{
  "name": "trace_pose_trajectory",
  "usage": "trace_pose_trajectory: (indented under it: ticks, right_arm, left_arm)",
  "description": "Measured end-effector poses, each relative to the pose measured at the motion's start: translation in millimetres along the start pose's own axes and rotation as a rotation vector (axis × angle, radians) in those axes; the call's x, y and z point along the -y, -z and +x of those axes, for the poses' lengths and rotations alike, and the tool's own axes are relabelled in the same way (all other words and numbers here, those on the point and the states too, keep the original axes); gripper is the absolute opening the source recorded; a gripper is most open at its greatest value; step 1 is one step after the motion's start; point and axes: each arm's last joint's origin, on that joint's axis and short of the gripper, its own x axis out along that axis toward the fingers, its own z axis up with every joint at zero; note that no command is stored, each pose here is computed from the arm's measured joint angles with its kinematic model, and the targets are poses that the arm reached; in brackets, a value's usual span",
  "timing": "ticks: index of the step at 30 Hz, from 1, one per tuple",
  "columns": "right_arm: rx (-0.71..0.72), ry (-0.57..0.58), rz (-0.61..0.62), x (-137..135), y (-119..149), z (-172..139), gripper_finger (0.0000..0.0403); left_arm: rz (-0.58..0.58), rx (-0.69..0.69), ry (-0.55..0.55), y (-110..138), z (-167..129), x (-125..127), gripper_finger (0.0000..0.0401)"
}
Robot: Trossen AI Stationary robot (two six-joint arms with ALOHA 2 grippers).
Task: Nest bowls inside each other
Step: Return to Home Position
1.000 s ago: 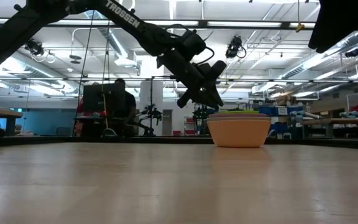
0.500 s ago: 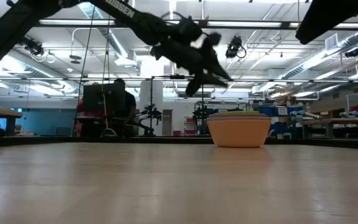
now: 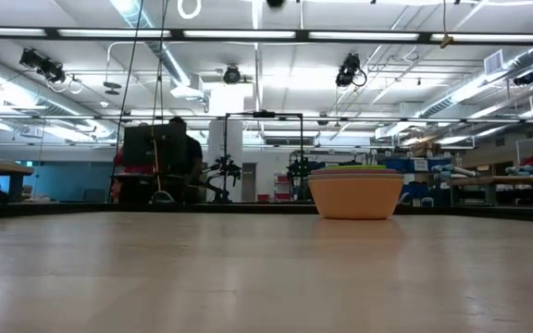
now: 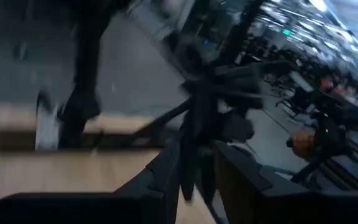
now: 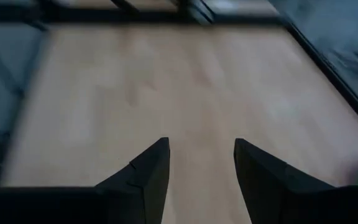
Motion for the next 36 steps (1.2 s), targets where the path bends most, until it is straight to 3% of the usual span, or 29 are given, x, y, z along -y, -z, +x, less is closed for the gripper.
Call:
trace_pose_trajectory:
  ticks: [6,11,15,18,20,24,30,36]
  right_arm:
    - [0.282,-0.320,-0.062,6,-47,11,0.0166]
    - [0.538,-0.527,-0.111,40,-90,11,0.0166]
    - [0.662,-0.598,-0.152,79,-128,-10,0.0166]
    - [0.623,-0.586,-0.214,105,-145,-36,0.0166]
    - [0.594,-0.550,-0.234,119,-151,-60,0.0166]
    - [0.597,-0.482,-0.259,140,-150,-107,0.0166]
    - [0.642,-0.499,-0.271,159,-128,-164,0.0166]
    - [0.643,-0.471,-0.227,169,-97,-183,0.0166]
  left_arm:
    - [0.219,0.096,0.044,-23,-21,82,0.0104]
    - [0.369,0.137,0.039,-27,-51,143,0.0103]
    - [0.406,0.121,-0.141,-20,-83,175,0.0103]
    - [0.423,0.136,-0.258,-15,-111,194,0.0103]
    - [0.441,0.169,-0.266,-9,-128,205,0.0103]
    - [0.424,0.201,-0.286,16,-154,215,0.0103]
    - [0.372,0.309,-0.299,69,-180,215,0.0103]
    - [0.341,0.437,-0.301,119,-201,212,0.0103]
